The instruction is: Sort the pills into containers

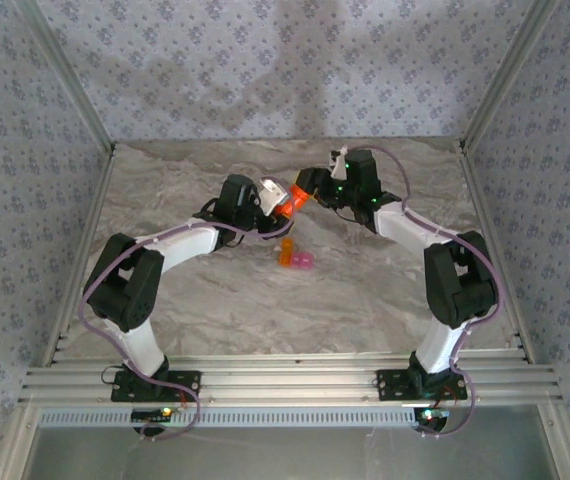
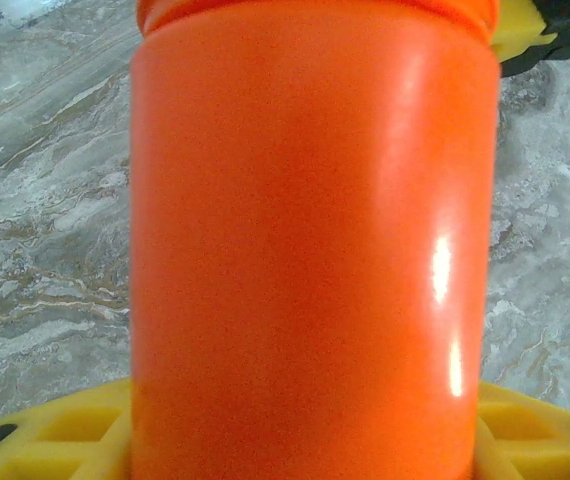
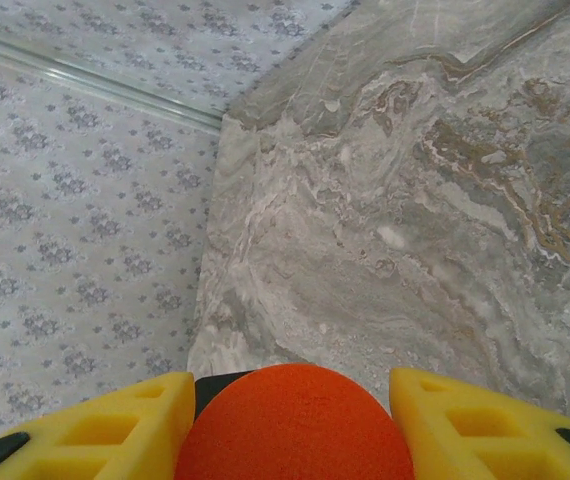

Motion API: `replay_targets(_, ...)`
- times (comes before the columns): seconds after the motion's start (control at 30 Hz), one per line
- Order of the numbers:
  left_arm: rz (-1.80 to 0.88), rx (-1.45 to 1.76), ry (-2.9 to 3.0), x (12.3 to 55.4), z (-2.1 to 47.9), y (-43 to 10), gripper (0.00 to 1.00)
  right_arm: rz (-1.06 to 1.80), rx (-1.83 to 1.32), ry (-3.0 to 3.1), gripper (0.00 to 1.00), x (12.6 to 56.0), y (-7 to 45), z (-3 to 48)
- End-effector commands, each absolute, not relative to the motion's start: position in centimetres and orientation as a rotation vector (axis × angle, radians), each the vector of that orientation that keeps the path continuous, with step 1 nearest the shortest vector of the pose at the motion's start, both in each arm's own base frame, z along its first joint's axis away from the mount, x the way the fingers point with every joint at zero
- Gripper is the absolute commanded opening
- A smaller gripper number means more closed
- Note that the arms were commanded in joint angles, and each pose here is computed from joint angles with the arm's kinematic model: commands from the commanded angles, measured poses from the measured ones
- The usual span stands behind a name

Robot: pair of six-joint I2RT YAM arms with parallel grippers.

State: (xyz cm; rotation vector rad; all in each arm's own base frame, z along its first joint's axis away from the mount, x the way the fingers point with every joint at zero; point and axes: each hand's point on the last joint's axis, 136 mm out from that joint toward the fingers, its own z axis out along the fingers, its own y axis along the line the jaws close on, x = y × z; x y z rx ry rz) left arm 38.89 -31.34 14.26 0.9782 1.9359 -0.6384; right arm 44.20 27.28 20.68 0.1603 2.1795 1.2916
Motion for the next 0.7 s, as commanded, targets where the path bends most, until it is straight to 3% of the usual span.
replay_targets(0.0,-0.694,0.987,1.838,39.0,17.4,-32.4,0.00,1.355,-0.011,2.110,0.45,43.9,28.5,22.1)
replay_targets(0.2,-0.913,0.980,1.814,38.1,18.6,-32.8,0.00,1.250,-0.317,1.958,0.45,43.3,28.6,23.4)
replay_targets(0.4,-0.963,0.962,1.794,38.0,19.4,-32.7,0.00,1.273,-0.320,1.949,0.48,43.4,28.0,22.7)
replay_targets(0.67,-0.898,0.961,1.824,38.4,18.6,-32.5,0.00,1.261,-0.155,2.006,0.70,44.3,26.8,23.5)
